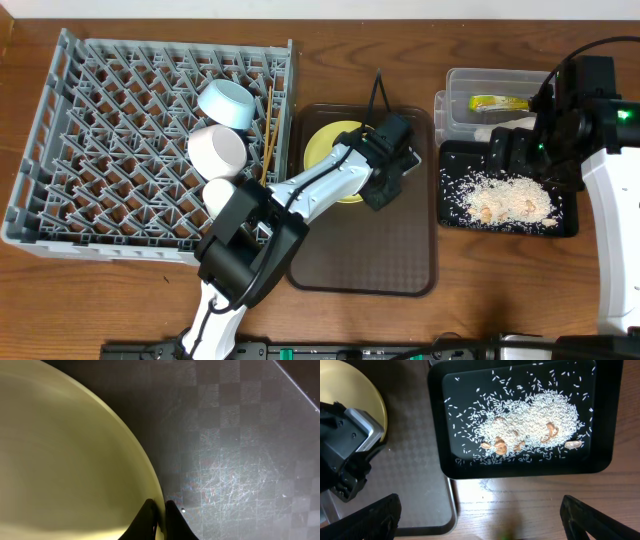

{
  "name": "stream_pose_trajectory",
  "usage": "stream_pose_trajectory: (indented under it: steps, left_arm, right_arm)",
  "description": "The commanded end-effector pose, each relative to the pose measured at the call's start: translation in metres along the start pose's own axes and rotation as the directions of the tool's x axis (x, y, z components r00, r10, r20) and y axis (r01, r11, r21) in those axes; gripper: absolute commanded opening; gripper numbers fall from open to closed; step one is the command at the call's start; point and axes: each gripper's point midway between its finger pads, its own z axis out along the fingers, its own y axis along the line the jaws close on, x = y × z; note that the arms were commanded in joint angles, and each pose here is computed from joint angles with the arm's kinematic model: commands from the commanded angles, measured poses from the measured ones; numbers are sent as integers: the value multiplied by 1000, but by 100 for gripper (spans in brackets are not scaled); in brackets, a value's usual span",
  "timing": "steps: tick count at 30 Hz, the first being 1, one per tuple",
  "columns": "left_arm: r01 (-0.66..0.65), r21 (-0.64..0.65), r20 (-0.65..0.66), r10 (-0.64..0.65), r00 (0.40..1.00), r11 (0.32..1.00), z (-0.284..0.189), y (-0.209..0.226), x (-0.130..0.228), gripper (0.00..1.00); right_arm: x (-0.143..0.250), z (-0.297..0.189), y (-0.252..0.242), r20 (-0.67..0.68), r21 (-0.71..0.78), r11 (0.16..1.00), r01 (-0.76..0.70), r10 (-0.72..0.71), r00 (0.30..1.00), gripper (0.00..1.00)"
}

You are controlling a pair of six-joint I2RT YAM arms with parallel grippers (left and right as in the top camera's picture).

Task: Sort waste into correct bins and load items into the dishwasher
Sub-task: 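Move the left gripper to the yellow plate and grasp its rim, then lift the yellow plate and carry it to the dish rack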

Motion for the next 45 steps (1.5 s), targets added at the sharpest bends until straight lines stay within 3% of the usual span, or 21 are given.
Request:
stream_pose_trajectory:
  steps: [1, 10, 17, 23, 27, 30, 33, 34, 38, 45]
  left_arm:
    - [3, 6, -4, -3, 1000, 1000, -5, -2, 2, 8]
    - [0, -28, 194, 5, 981, 1000, -88, -5, -33, 8]
    - [28, -71, 359, -1, 933, 997, -165, -3, -48, 8]
    - [187, -46, 467, -144, 872, 981, -215, 25, -45, 8]
    - [265, 46, 532, -249, 809, 963, -244, 46, -41, 8]
    - [261, 185, 583, -320, 747, 947, -268, 60, -42, 8]
    - [291, 279, 602, -403, 690, 915, -281, 78, -41, 8]
    - [332, 328, 605, -467, 645, 884, -289, 94, -37, 7]
    - [410, 401, 593, -574, 565, 819, -301, 122, -26, 7]
    - [478, 474, 547, -673, 498, 739, -301, 148, -9, 8]
  right_arm:
    - [0, -1, 0, 2, 1, 1000, 0, 0, 1000, 99]
    - [0, -1, 0, 2, 1, 1000, 0, 0, 1000, 99]
    - [0, -1, 0, 4, 1, 1000, 1, -1, 1000, 99]
    - [0, -1, 0, 4, 1, 1000, 1, -1, 1000, 99]
    - [-1, -1, 0, 6, 1, 1000, 1, -1, 1000, 99]
    - [0, -1, 0, 5, 1, 1000, 1, -1, 1000, 99]
    - [0, -1, 0, 5, 1, 1000, 1, -1, 1000, 99]
    - [0, -1, 0, 5, 1, 1000, 1, -1, 1000, 99]
    - [0, -1, 0, 2, 1, 1000, 0, 0, 1000, 99]
    - [0, -1, 0, 2, 1, 1000, 0, 0, 1000, 99]
